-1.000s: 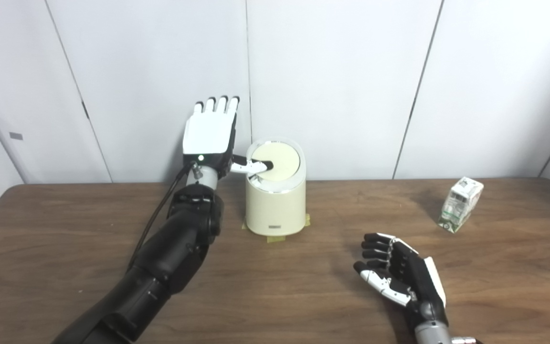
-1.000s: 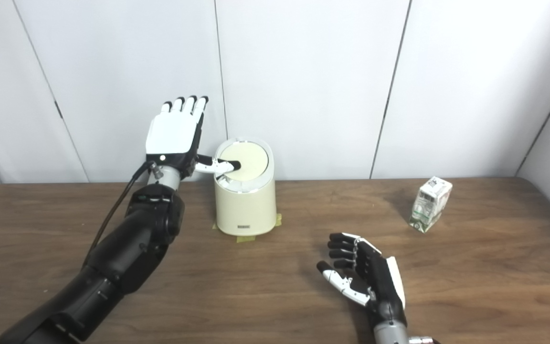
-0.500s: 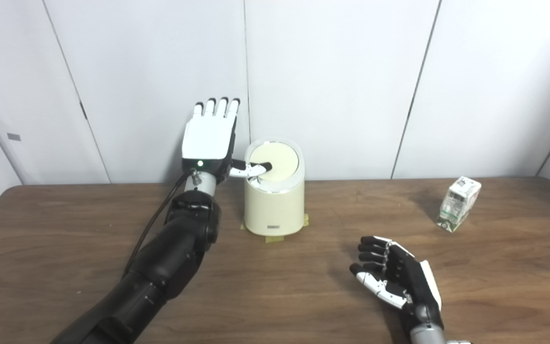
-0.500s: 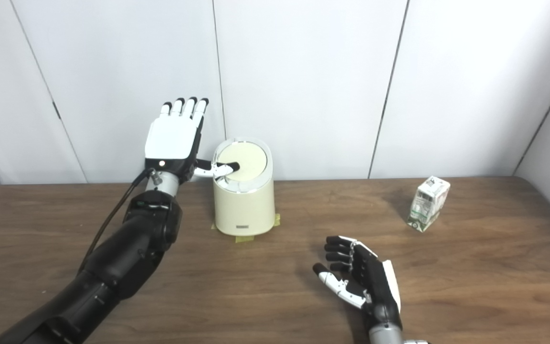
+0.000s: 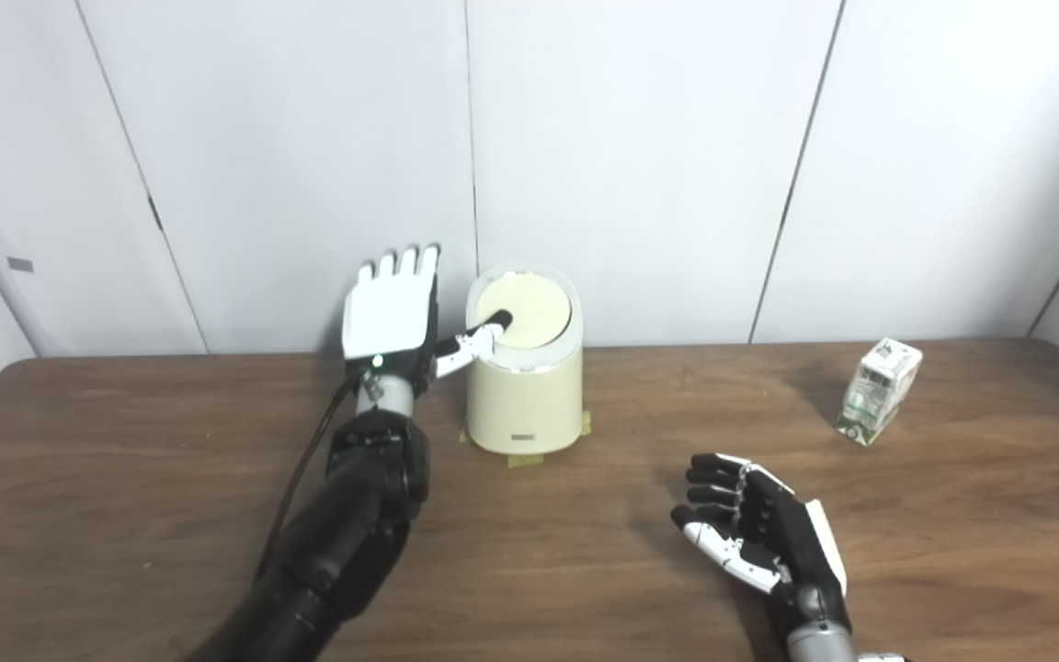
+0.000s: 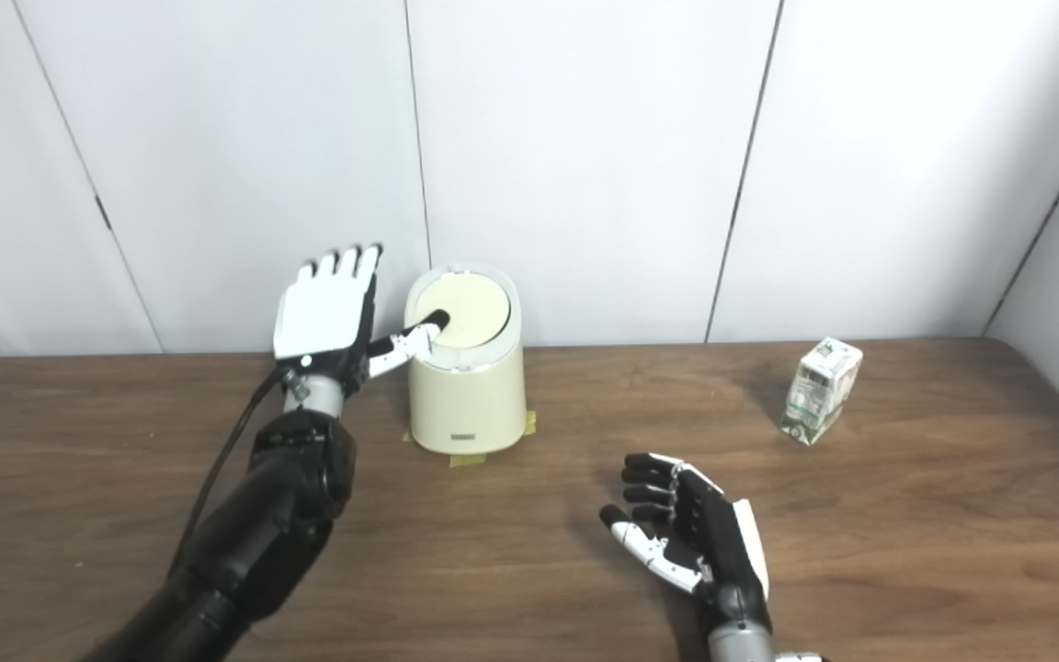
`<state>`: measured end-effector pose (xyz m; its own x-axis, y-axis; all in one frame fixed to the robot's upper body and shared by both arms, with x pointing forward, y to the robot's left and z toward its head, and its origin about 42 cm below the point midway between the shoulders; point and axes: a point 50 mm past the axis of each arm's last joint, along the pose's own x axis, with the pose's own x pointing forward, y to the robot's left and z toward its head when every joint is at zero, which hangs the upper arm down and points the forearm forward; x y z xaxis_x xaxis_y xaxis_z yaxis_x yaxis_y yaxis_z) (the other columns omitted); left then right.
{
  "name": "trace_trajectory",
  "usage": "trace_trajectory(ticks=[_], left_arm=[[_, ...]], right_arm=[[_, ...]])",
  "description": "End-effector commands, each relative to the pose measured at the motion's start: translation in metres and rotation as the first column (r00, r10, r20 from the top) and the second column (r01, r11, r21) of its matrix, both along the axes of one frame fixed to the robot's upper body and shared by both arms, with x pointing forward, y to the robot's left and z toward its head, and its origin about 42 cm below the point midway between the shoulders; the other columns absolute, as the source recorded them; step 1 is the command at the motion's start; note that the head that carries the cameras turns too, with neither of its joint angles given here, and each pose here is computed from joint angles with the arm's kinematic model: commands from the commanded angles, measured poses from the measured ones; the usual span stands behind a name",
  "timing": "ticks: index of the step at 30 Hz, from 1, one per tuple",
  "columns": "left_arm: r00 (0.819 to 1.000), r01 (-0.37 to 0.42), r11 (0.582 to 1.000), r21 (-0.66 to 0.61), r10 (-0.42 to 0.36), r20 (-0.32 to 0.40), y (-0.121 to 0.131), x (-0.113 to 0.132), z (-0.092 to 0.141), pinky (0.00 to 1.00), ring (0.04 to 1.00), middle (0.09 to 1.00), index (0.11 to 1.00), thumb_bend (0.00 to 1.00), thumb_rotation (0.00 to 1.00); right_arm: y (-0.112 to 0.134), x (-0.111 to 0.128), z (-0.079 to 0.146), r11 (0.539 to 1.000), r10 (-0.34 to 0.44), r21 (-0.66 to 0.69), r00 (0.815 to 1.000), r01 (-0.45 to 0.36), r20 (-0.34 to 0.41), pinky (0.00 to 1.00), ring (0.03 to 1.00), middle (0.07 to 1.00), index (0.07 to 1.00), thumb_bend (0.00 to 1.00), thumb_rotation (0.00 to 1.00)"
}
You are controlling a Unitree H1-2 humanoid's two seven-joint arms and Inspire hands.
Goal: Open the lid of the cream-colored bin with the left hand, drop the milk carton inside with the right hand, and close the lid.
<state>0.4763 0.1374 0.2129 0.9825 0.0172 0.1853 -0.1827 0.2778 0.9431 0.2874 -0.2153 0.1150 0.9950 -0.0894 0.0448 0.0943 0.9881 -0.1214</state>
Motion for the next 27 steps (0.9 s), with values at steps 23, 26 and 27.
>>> trace_trajectory(ticks=[23, 26, 27], left_arm=[[0.939, 0.253, 0.86, -0.443, -0.108, 0.327, 0.027, -0.113, 0.02, 0.99, 1.0, 1.0, 1.0, 0.55, 1.0], [0.916, 0.34, 0.777, -0.53, -0.144, 0.375, 0.035, -0.128, 0.008, 0.96, 1.0, 1.0, 0.997, 0.43, 1.0], [0.909, 0.36, 0.757, -0.545, -0.153, 0.388, 0.037, -0.131, 0.004, 0.94, 0.988, 0.989, 0.985, 0.38, 1.0]], right_arm=[[0.001, 0.004, 0.001, 1.0, 0.013, -0.015, 1.0, -0.013, 0.007, 0.6, 0.656, 0.675, 0.657, 0.3, 0.14], [-0.001, 0.004, 0.001, 1.0, 0.007, -0.017, 1.0, -0.007, 0.015, 0.6, 0.657, 0.671, 0.656, 0.3, 0.12], [-0.002, 0.005, 0.001, 1.0, 0.004, -0.014, 1.0, -0.004, 0.017, 0.6, 0.659, 0.671, 0.658, 0.3, 0.11]])
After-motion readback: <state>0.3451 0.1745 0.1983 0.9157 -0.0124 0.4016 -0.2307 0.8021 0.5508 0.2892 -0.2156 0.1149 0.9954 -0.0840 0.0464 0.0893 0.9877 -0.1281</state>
